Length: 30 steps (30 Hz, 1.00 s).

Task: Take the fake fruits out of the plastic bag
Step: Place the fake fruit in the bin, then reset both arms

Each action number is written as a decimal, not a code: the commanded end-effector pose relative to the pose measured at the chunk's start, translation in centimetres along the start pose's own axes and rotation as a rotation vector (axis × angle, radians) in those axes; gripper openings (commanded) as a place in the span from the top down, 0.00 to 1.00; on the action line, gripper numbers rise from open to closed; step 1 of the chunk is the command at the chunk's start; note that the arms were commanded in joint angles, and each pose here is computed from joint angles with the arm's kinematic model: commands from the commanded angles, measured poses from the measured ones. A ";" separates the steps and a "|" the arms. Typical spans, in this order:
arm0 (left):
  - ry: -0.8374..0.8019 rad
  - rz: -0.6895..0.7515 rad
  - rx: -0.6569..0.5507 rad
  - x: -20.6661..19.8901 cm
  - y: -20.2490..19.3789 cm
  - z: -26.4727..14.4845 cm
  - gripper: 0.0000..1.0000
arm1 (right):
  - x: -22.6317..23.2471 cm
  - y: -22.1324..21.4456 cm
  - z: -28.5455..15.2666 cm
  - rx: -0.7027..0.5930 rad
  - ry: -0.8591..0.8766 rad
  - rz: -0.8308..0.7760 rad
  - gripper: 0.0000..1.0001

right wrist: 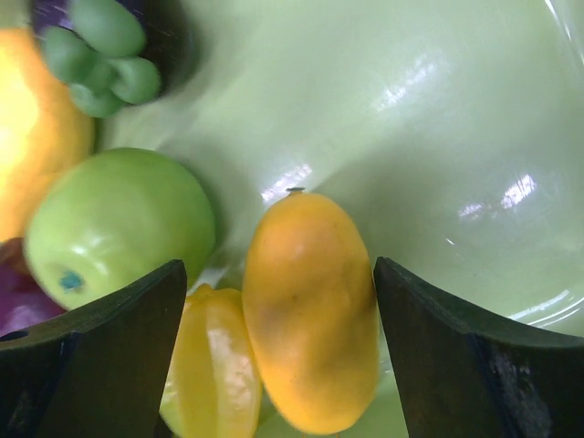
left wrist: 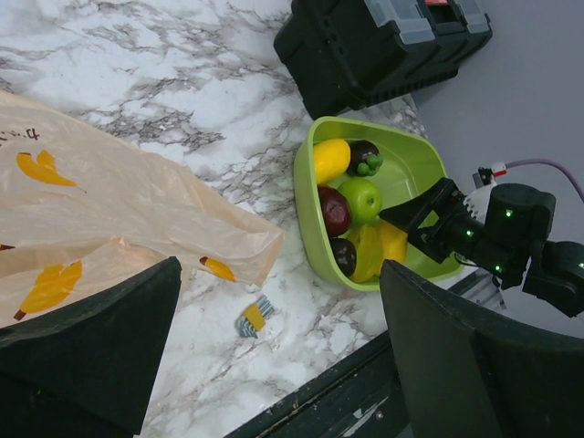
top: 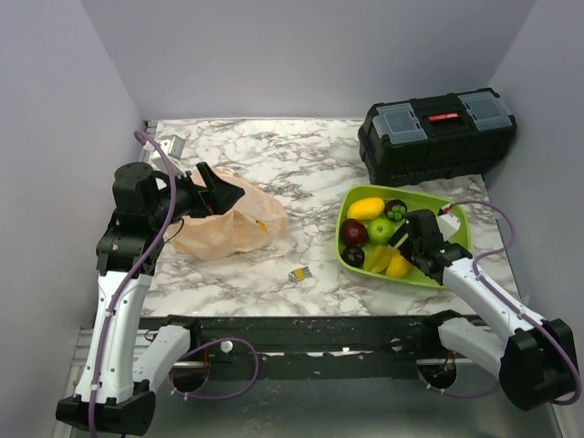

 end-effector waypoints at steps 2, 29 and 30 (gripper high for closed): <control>-0.038 0.068 -0.057 -2.0 1.4 -1.5 0.11 | 1.7 4.7 -3.0 -0.133 0.064 -0.039 0.13; 0.113 0.394 -0.644 -9.7 8.7 -15.4 0.10 | 2.0 19.4 -26.1 -0.799 0.482 -0.231 0.00; 0.123 0.395 -0.656 -9.7 8.7 -15.7 0.10 | 1.8 19.4 -26.3 -0.809 0.481 -0.226 0.00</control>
Point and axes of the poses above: each gripper's point midway between its finger pads, its own z axis out along the fingers, its own x axis along the line the jaws close on, y = z × x, the point moved 6 cm from there along -z, back along the fingers, and after that the axes turned 7 degrees about -z, right-handed, at the moved point
